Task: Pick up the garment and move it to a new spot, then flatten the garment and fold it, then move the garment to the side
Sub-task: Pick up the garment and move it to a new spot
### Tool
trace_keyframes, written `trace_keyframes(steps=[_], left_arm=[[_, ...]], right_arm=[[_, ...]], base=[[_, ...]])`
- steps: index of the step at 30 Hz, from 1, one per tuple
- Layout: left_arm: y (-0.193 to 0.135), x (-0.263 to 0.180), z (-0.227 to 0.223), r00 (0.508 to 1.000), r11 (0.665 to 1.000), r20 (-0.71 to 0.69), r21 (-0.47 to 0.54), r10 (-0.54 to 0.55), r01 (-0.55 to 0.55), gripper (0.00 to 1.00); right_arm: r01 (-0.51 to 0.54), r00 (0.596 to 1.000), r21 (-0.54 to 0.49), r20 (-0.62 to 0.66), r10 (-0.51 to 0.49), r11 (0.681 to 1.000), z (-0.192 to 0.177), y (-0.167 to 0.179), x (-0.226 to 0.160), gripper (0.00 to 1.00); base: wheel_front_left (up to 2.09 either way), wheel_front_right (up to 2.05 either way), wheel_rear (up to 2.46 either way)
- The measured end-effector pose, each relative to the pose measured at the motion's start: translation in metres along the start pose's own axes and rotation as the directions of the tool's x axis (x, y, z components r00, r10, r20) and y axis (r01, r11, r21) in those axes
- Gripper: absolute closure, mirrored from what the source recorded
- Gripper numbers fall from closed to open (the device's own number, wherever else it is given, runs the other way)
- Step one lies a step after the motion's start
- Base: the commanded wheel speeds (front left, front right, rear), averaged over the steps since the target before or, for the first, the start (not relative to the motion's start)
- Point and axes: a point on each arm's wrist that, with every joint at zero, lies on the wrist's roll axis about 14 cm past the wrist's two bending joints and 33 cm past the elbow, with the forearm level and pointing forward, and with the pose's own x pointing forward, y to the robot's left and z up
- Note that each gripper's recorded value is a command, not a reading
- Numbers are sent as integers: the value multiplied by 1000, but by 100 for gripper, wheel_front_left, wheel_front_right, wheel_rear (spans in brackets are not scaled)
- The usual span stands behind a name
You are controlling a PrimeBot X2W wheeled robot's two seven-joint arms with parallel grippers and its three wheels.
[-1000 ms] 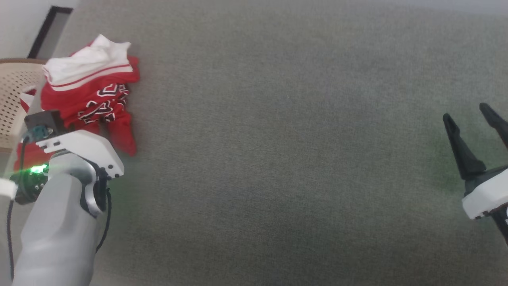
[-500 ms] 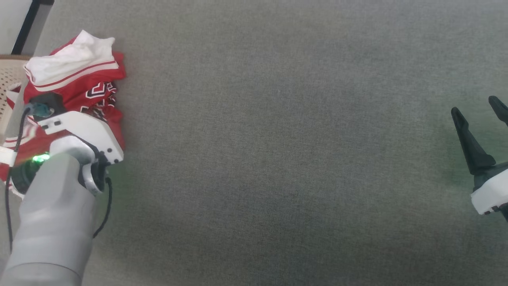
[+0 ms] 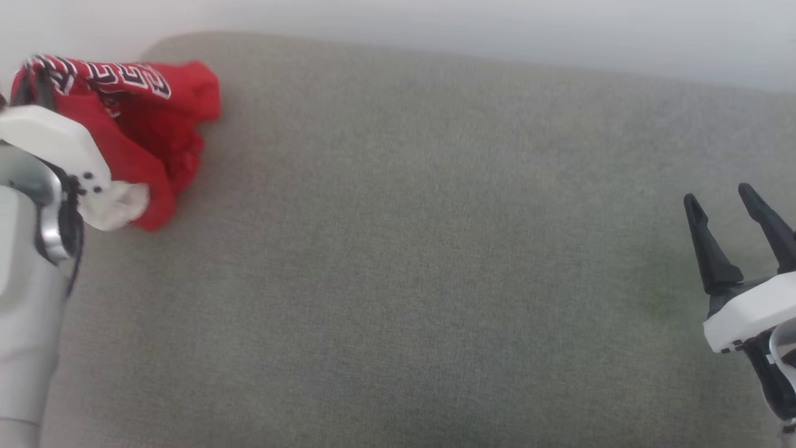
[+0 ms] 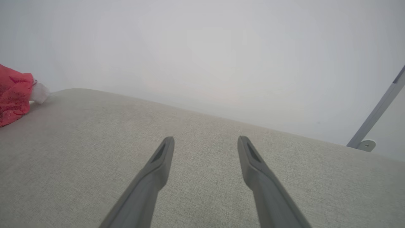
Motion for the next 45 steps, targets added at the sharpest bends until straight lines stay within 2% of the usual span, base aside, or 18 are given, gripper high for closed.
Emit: trace_keyframes(steps=[7, 14, 20, 26, 33, 41, 45], left_arm=[[14, -29, 99, 977, 999, 210, 38, -37, 30, 100], [10, -67, 161, 943, 996, 321, 61, -84, 68, 100], [-16, -92, 187, 919, 986, 356, 87, -166, 144, 100], [-61, -108, 193, 890, 960, 361, 109, -280, 258, 100], [-141, -124, 185, 829, 891, 330, 124, -452, 436, 100], [-237, -149, 167, 714, 760, 277, 119, -643, 638, 100], [-273, -157, 141, 676, 702, 205, 98, -707, 705, 100]], right_arm=[[23, 997, 4, 69, -24, 1000, 25, 8, -14, 0], [39, 992, 8, 120, -40, 999, 42, 13, -24, 0], [99, 983, 11, 156, -100, 995, 54, -3, -38, 0], [198, 962, 20, 189, -198, 980, 63, -31, -61, 0], [342, 915, 13, 225, -336, 940, 74, -76, -98, 0], [484, 850, 27, 221, -478, 875, 69, -115, -144, 0], [526, 829, 41, 198, -523, 849, 58, -125, -159, 0]], base=[[0, 0, 0], [0, 0, 0], [0, 0, 0], [0, 0, 0], [0, 0, 0], [0, 0, 0], [0, 0, 0]])
